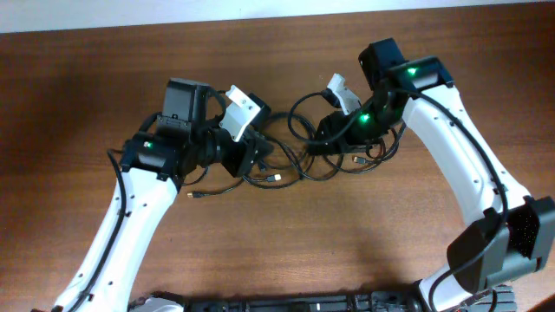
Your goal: Untangle cables
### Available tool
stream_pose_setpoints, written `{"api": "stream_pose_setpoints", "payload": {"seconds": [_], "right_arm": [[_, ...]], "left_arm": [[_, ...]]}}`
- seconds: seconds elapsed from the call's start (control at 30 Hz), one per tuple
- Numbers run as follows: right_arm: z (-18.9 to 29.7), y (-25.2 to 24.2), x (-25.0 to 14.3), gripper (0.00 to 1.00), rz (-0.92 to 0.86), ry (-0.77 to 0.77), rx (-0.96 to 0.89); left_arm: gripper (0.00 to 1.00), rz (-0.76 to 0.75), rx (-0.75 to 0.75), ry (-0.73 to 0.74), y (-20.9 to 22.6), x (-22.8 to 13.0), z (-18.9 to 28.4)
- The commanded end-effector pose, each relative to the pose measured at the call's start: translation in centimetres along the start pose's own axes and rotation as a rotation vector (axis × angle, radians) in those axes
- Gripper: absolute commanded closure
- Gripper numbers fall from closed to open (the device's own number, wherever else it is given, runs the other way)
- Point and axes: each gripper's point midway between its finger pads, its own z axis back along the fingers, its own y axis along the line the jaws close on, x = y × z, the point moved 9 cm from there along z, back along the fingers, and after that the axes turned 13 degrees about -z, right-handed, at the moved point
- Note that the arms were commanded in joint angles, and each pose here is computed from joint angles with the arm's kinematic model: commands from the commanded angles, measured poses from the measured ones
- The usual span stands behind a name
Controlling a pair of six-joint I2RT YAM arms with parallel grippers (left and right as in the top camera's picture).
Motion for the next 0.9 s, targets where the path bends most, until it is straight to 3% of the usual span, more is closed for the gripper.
{"api": "stream_pose_setpoints", "payload": {"seconds": [0.0,0.1,0.33,0.47,0.57,0.63,0.67,0.77,0.87], "right_arm": [[-0.1,-2.8,0.5,0.44,-0.199,-0.081,-0.318],[-0.1,-2.8,0.4,0.44,-0.203,-0.075,-0.322],[-0.1,-2.8,0.3,0.44,-0.206,-0.068,-0.32],[-0.1,-2.8,0.3,0.44,-0.205,-0.067,-0.317],[-0.1,-2.7,0.3,0.44,-0.205,-0.064,-0.309],[-0.1,-2.7,0.3,0.45,-0.205,-0.064,-0.31],[-0.1,-2.7,0.3,0.44,-0.205,-0.064,-0.31],[0.3,-3.7,0.5,0.44,-0.201,-0.111,-0.438],[0.5,-3.9,0.9,0.42,-0.199,-0.134,-0.439]], "left_arm": [[0.6,0.067,0.124,0.144,3.2,-1.9,-3.2],[0.48,0.064,0.156,0.091,7.1,-2.2,-8.1],[0.42,0.019,0.274,0.061,13.0,-5.5,-16.4],[0.53,0.008,0.252,0.072,13.1,-6.9,-19.4],[0.56,0.025,0.232,0.105,13.0,-8.2,-20.5],[0.91,0.028,0.228,0.11,13.0,-8.3,-20.5],[1.0,0.055,0.226,0.097,12.9,-7.9,-20.2],[1.0,0.12,0.142,-0.08,11.7,-3.4,-16.5],[1.0,0.186,-0.095,-0.285,9.1,1.2,-9.4]]}}
